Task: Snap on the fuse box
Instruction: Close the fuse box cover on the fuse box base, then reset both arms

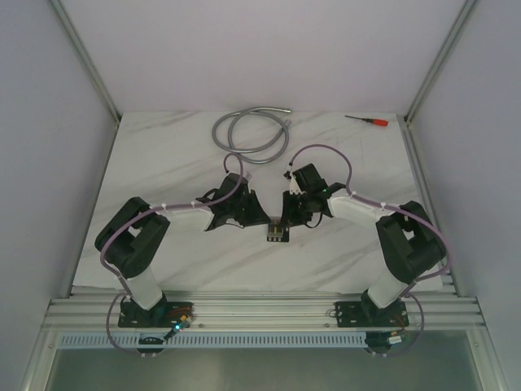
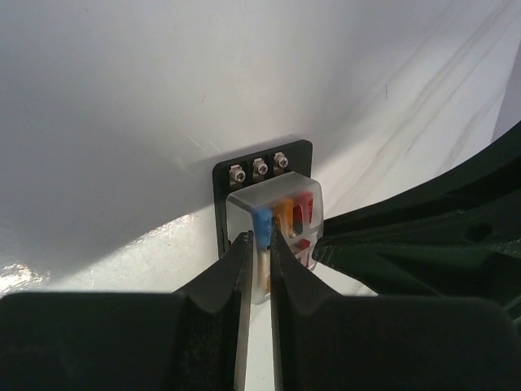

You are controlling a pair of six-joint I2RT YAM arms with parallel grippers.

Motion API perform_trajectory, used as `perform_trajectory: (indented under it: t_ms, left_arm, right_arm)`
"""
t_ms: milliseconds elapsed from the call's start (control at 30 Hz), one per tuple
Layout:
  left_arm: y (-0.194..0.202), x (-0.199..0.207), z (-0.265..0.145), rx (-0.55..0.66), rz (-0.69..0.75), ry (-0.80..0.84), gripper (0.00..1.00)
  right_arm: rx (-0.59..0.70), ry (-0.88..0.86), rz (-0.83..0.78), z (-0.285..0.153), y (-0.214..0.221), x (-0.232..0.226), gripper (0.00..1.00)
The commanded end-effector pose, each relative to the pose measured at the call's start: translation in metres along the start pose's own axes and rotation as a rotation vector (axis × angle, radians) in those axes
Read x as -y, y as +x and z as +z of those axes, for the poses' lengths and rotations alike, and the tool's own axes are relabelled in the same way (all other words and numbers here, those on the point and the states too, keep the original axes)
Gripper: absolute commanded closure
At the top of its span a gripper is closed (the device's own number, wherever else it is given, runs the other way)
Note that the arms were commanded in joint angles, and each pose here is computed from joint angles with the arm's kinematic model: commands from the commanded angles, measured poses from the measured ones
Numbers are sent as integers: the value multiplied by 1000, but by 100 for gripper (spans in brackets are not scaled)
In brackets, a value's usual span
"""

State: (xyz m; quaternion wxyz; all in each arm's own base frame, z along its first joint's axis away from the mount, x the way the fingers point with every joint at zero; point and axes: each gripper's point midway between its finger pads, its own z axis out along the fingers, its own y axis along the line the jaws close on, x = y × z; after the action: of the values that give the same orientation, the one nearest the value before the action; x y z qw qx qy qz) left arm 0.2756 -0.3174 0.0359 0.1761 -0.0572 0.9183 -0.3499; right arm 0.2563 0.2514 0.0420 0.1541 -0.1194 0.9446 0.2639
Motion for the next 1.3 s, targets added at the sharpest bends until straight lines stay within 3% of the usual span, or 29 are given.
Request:
perform_trajectory:
  t_ms: [0, 333, 600, 700, 933, 1100, 1233, 1267]
  left_arm:
    - [89, -90, 2, -241, -53, -271, 84]
    - [81, -81, -15, -178, -53, -247, 82]
    - [68, -64, -17, -134, -45, -211, 82]
    - [57, -55, -27, -74, -40, -191, 76]
    - [6, -36, -62, 146, -12, -183, 48]
    - [-52, -51, -107, 378, 13, -267, 17]
    - [-96, -89, -149, 585, -6, -411, 2]
    - [-106, -99, -160, 636, -8, -453, 0]
  right_arm:
    - [-162, 119, -1, 34, 49, 25, 81]
    - [-187, 111, -35, 36, 60, 8, 80]
    - [-247, 229, -26, 42, 88, 40, 82]
    - [-144, 163, -101, 30, 61, 16, 77]
    - [203, 112, -222, -31, -29, -28, 45]
    - [479, 308, -207, -85, -80, 12, 24]
    - [754, 558, -168, -131, -108, 69, 0]
    - [809, 619, -162, -141, -111, 83, 0]
